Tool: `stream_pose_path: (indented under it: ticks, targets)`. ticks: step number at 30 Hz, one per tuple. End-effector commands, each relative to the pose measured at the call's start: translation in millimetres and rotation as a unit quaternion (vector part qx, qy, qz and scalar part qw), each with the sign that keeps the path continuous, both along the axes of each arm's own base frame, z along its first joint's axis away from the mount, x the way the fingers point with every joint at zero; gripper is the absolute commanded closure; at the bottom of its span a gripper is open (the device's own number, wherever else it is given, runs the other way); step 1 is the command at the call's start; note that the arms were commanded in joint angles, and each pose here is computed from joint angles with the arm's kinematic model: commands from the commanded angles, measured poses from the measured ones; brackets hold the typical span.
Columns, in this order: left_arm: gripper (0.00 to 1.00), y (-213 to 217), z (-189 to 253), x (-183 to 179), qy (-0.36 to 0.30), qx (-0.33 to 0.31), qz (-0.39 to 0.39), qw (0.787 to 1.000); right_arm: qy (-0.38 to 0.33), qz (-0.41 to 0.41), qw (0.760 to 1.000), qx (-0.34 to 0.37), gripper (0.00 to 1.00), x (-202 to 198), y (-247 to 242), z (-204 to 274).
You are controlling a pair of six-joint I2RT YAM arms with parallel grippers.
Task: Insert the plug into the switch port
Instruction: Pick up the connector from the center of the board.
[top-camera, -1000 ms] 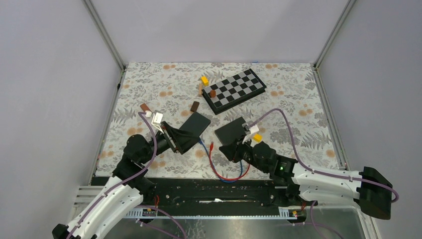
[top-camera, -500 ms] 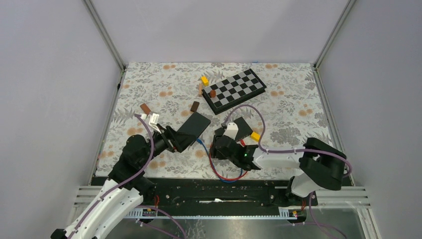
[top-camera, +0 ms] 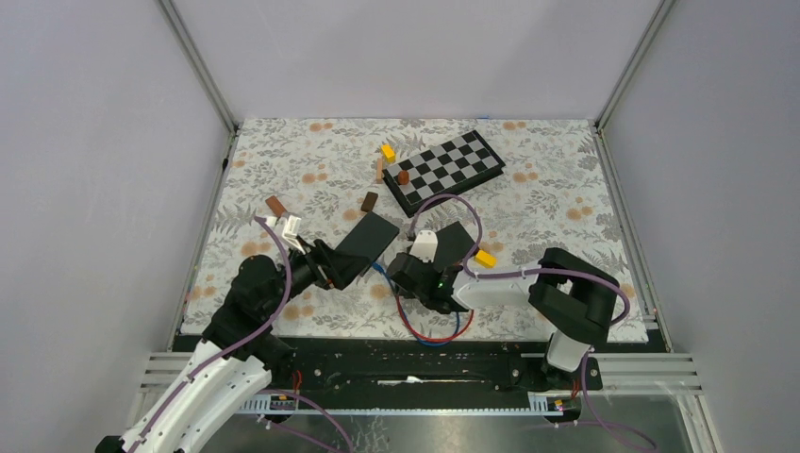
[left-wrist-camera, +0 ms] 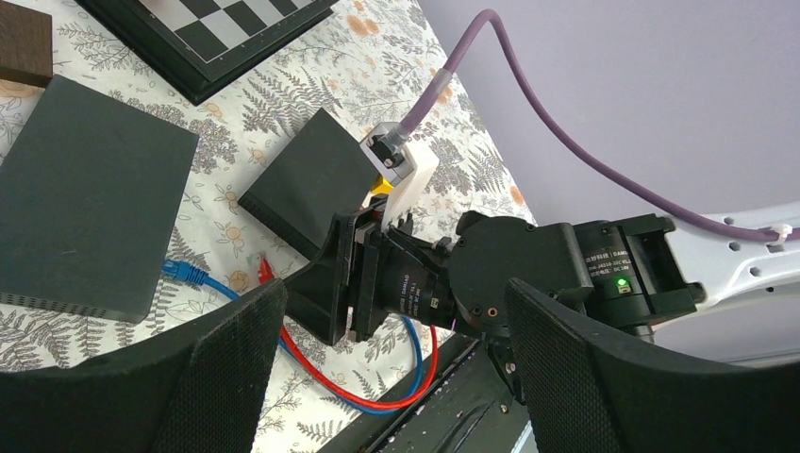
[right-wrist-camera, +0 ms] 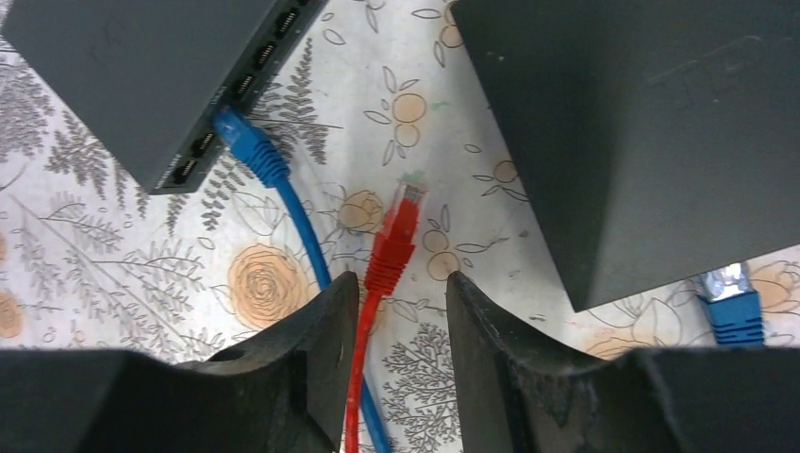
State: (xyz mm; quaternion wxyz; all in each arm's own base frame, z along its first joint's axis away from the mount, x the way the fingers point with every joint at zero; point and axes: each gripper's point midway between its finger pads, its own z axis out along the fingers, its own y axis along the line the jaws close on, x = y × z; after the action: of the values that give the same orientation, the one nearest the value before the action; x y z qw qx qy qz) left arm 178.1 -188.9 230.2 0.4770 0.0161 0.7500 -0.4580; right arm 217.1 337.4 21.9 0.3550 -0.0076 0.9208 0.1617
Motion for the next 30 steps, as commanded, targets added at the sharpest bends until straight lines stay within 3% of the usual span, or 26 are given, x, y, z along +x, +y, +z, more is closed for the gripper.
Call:
stream_pose_path:
  ticks: [1,11,21,24,30]
  targets:
    - [0.13,3.5,27.0,1.4,-0.041,-0.013,0.008,0.999,-0.027,-0.032,0.999,-0.024,0.55,14.4,-8.9,7.8]
    - [0.13,1.8,23.8,3.4,-0.039,-0.01,0.006,0.999,-0.009,0.034,0.995,-0.096,0.54,6.9,12.5,-1.8]
    - [0.13,-0.6,22.4,4.5,-0.036,-0.008,0.002,0.999,0.014,0.035,0.992,-0.118,0.9,-16.7,-12.5,-12.1]
    - [0.13,-0.9,22.0,5.9,-0.034,-0.008,0.003,0.999,-0.005,0.044,0.995,-0.091,0.99,-17.5,-15.7,0.7]
    - [0.13,-2.9,29.1,7.8,-0.037,-0.023,0.004,0.999,-0.089,0.08,0.991,0.061,1.0,-20.1,-14.6,59.9]
